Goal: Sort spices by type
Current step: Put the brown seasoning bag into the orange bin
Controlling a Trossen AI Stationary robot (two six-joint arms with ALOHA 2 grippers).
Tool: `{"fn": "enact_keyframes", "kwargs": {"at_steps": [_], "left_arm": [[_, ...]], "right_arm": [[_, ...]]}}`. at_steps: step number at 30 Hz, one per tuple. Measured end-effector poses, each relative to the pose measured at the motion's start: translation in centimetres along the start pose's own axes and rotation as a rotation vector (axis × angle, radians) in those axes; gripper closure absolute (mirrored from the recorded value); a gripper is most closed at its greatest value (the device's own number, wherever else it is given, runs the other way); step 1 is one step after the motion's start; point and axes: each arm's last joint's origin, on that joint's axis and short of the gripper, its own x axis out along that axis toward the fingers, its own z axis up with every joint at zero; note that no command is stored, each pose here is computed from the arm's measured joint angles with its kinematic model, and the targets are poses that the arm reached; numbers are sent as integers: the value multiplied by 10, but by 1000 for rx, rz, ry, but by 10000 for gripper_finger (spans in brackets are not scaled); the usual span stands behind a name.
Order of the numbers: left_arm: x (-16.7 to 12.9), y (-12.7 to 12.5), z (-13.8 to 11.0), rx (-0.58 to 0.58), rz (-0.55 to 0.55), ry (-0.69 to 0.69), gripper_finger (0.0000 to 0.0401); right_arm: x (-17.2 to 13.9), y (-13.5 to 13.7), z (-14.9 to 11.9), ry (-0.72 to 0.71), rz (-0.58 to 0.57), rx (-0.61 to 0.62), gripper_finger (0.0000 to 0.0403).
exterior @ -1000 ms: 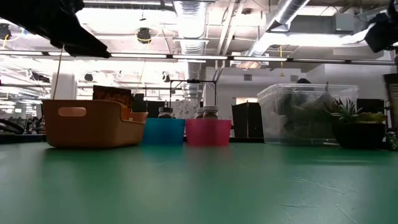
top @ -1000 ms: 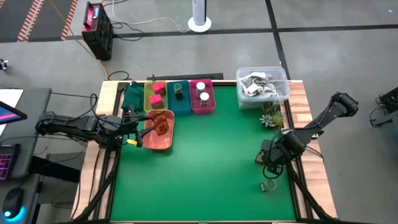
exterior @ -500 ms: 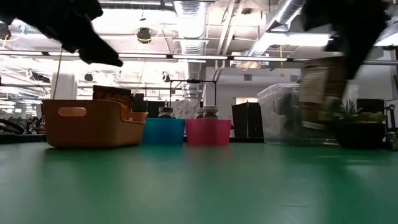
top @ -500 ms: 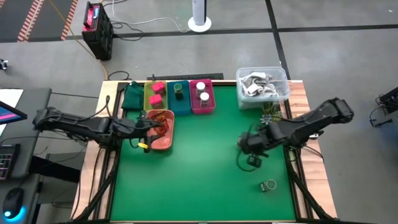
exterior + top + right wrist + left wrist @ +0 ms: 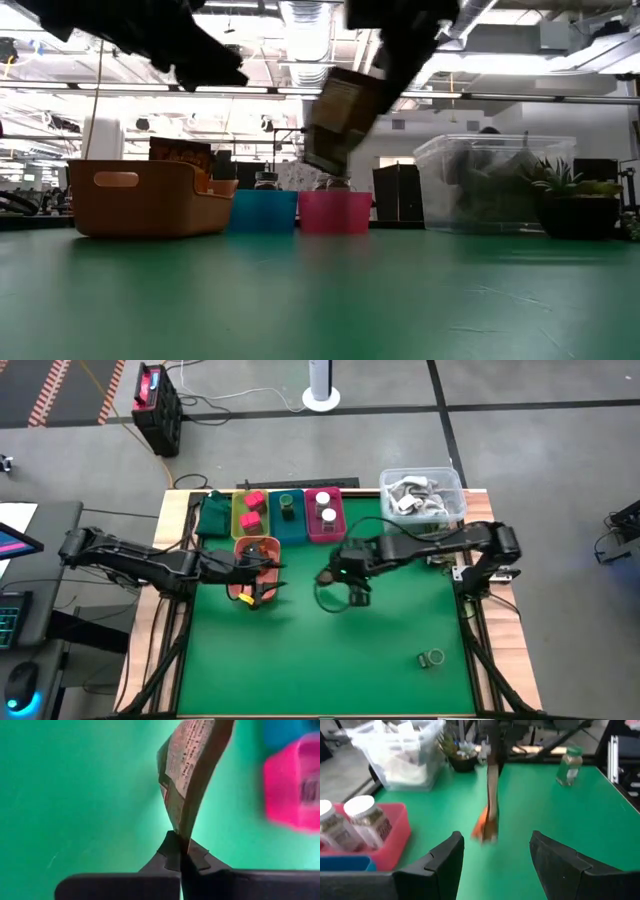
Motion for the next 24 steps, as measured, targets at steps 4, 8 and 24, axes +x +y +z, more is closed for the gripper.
{"fn": "enact_keyframes", "kwargs": {"at_steps": [4,8,24], "left_arm": [[9,2,5,7,14,-54,186],[15,6,8,-2,34,-95,186],[21,9,10,16,26,-137,202]], "right_arm": [[7,-8,27,-25,-11,-64,390],[12,-11,48,-51,-16,-118,390],[4,-11,73,-172,-33,-199,388]]}}
